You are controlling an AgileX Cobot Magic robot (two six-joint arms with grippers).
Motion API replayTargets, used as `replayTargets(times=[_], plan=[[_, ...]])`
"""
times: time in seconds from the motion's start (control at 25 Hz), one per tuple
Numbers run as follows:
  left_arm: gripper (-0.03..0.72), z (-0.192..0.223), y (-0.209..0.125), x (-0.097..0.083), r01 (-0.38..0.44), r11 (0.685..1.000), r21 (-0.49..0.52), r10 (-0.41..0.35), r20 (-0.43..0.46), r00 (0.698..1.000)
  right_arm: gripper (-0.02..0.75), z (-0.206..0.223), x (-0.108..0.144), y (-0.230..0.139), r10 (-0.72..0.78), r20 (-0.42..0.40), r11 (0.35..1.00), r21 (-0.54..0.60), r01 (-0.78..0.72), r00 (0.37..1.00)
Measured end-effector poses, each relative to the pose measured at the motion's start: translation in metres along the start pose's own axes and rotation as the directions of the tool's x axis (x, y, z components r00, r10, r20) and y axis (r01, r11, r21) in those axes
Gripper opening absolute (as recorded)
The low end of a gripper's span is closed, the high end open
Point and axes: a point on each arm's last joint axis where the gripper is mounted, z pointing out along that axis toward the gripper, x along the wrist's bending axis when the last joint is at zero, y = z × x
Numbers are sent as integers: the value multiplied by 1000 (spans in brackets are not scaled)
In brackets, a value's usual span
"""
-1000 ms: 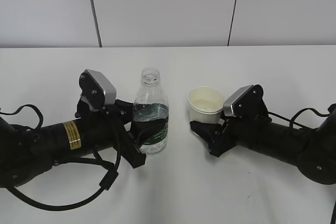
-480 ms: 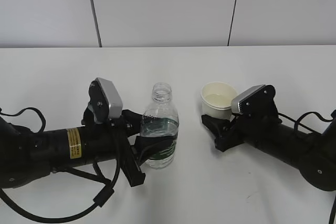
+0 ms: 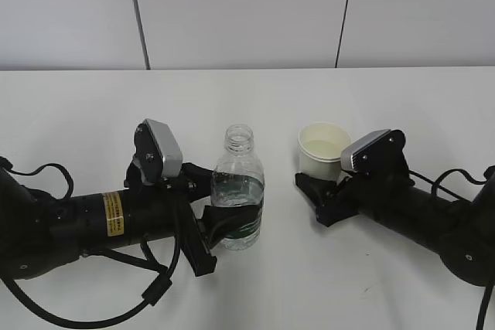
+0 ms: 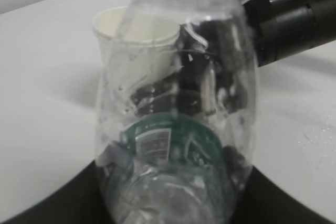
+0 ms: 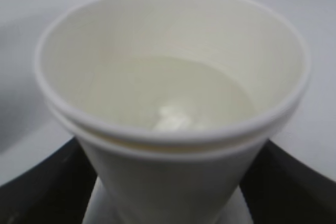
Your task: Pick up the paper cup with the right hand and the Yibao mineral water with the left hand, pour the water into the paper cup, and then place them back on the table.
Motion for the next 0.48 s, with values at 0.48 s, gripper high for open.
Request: replayTargets(times=[0.48], plan=[[546,-1,-3,-2,25,1000,16,-25,6,1000,670,-9,5,-9,38,-8,998,42,-37,999]])
